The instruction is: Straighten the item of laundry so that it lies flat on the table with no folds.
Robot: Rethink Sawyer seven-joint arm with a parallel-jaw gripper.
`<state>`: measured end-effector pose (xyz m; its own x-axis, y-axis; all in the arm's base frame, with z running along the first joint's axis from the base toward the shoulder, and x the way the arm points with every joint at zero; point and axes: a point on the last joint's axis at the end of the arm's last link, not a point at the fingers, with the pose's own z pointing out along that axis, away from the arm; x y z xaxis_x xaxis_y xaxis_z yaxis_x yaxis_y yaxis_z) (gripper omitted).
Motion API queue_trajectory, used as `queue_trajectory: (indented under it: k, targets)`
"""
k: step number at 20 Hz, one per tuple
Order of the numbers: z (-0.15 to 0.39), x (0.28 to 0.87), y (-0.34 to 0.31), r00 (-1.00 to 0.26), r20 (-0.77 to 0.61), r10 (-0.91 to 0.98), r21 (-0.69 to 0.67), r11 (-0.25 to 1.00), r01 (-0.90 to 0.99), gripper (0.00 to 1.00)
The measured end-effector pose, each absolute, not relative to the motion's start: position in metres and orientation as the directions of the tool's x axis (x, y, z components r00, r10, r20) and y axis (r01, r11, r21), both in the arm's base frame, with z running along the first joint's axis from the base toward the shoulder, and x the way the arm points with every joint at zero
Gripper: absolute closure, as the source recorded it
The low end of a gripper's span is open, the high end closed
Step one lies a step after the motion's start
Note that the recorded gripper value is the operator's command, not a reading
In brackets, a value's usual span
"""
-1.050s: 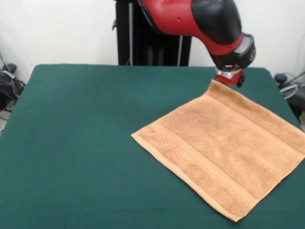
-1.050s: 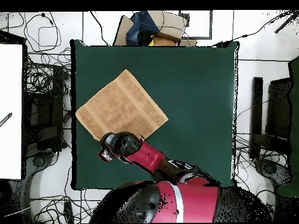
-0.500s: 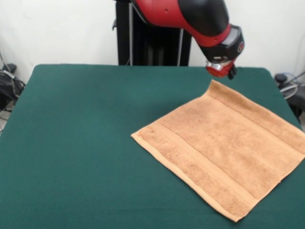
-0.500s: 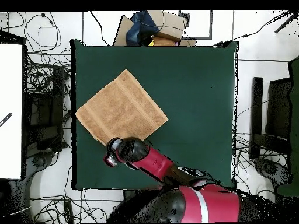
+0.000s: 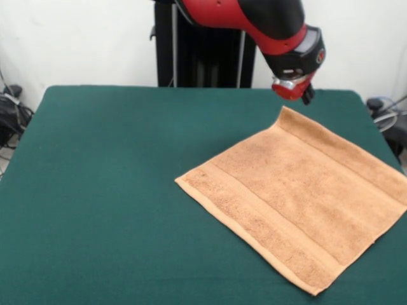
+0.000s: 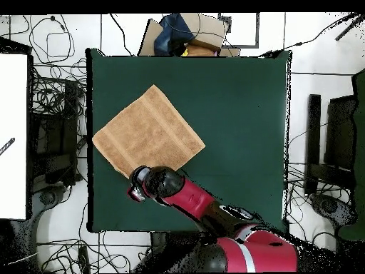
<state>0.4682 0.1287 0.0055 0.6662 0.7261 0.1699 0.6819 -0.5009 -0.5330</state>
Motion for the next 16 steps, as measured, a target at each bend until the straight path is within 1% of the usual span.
queue_trajectory:
  k: [11,16]
  targets:
    - [-0.002,0.46,0.126,0.671,0.164,0.723,-0.551,-0.497,0.67,1.0]
    - [-0.018,0.447,0.114,0.669,0.167,0.724,-0.544,-0.498,0.675,1.0]
